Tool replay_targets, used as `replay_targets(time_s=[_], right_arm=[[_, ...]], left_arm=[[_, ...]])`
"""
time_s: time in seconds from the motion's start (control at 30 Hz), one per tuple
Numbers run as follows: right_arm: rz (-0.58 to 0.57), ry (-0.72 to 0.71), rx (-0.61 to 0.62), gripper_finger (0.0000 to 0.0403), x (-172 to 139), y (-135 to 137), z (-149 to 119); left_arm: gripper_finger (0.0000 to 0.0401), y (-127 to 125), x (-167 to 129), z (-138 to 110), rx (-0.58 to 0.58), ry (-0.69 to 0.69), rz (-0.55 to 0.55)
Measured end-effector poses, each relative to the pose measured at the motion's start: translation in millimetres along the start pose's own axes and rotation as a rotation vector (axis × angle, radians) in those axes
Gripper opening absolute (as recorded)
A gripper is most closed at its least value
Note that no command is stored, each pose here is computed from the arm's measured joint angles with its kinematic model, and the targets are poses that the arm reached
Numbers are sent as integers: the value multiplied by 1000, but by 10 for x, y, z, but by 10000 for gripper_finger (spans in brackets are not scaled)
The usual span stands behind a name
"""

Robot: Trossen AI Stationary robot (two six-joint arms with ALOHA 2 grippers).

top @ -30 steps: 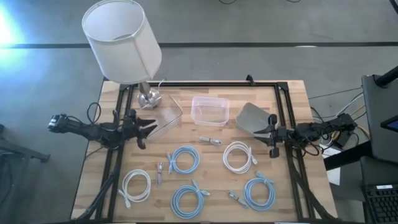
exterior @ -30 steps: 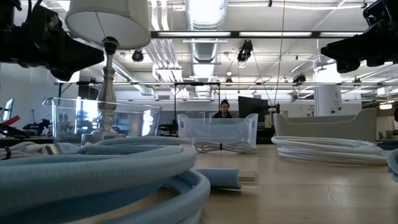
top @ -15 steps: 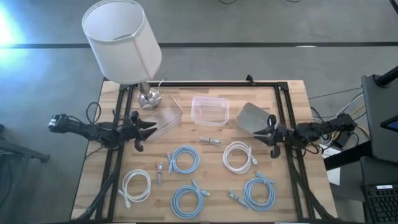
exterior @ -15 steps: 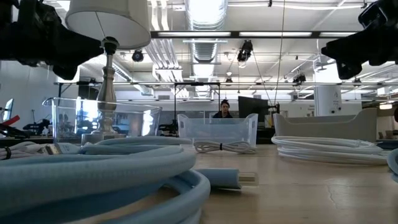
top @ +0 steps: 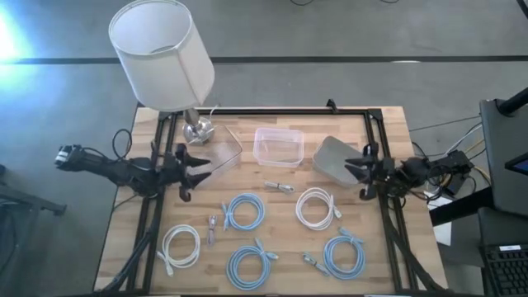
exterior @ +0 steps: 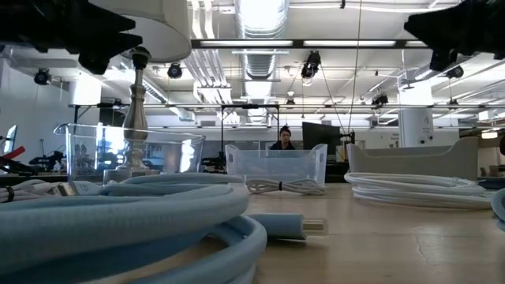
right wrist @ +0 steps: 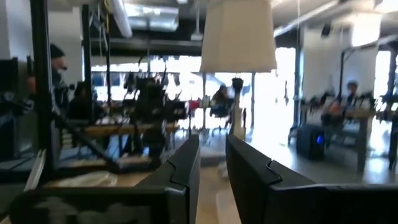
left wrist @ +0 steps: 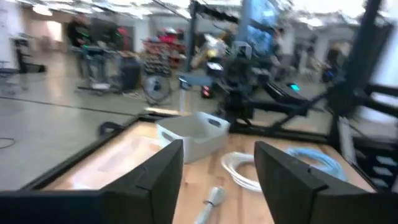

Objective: Pick & Place USB Port
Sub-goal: Put the top blue HDMI cable into the left transparent bin

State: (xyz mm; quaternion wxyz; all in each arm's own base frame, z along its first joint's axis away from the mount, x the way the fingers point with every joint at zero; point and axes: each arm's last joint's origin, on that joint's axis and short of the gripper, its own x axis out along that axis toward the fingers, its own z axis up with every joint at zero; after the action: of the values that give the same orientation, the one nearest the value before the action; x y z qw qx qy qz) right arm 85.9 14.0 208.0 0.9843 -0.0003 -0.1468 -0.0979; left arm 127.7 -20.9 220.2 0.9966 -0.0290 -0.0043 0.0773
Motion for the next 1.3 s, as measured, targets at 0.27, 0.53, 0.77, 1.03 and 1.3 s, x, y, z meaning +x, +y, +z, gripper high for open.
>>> replay_targets(time_s=[0.27, 0.53, 0.77, 1.03, 1.3], right_arm=[[-16, -88, -68, 98, 1, -12, 95], [8, -31, -75, 162, 59, 30, 48], [18, 31, -72, 211, 132, 73, 29], [24, 81, -85, 233, 199, 111, 19], [27, 124, -49, 235, 231, 136, -37]], left_arm=[[213, -195, 373, 137, 50, 136, -56], [212, -495, 805, 94, 133, 402, -154], [212, -758, 1075, -73, 125, 541, -229], [212, -932, 1182, -394, 55, 695, -261], [211, -1009, 1203, -707, -55, 848, -283]])
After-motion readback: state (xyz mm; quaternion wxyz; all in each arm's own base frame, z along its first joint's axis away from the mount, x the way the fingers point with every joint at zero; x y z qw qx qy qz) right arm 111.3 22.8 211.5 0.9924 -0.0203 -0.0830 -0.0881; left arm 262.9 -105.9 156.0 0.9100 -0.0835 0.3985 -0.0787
